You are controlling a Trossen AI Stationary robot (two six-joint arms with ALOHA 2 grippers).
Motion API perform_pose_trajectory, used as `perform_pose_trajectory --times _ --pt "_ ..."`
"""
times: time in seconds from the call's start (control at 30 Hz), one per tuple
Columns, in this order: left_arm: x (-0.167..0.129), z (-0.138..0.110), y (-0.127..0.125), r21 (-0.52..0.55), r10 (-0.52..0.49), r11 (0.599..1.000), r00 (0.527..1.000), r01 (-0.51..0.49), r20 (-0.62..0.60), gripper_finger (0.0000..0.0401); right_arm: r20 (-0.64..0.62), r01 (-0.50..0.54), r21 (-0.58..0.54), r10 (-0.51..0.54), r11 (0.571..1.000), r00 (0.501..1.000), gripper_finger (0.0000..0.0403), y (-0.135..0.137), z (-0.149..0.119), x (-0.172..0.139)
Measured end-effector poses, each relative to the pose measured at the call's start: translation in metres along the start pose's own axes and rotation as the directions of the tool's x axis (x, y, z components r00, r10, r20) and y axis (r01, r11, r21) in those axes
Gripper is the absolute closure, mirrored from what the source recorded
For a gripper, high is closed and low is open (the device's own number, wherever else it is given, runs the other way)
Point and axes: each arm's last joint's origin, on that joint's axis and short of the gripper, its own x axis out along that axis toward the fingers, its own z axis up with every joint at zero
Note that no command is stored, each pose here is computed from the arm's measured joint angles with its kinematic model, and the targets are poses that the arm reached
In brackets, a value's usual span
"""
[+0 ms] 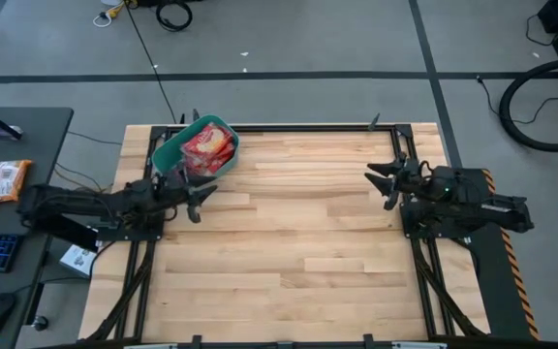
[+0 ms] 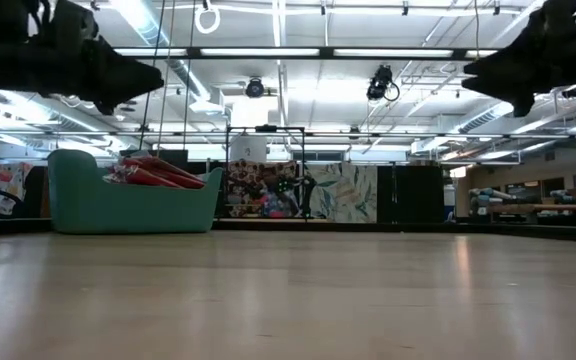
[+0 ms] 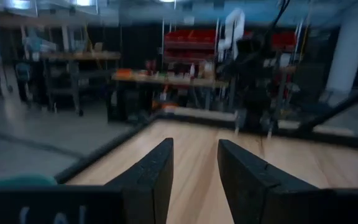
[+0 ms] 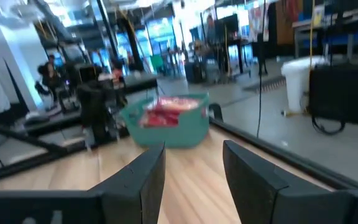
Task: Sort popcorn bags into baskets
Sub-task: Return to Home Position
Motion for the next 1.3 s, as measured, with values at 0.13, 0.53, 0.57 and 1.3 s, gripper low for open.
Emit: perform_pose_trajectory --times 0.13,0.53,0.57,1.3 --pt "-0.005 -0.002 0.000 -0.001 -0.012 1.000 0.997 0.012 0.072 0.0272 0.080 -0.013 0.013 0.012 1.000 0.997 0.0237 0.000 -0.004 0.006" --pt "-0.005 -0.005 0.000 0.036 -0.025 0.999 0.999 0.023 0.043 0.0272 0.054 0.103 -0.046 -0.101 0.994 0.993 0.0236 -0.007 -0.039 0.014" --pt "-0.005 -0.005 0.000 0.026 -0.025 0.999 0.999 0.024 0.044 0.0272 0.043 0.104 -0.065 -0.101 0.992 0.994 0.0235 -0.007 -0.041 0.015" --pt "-0.005 -0.005 0.000 -0.193 -0.025 0.981 0.999 0.032 0.037 0.0271 0.045 0.099 -0.079 -0.096 0.992 0.994 0.0235 -0.007 -0.040 0.015"
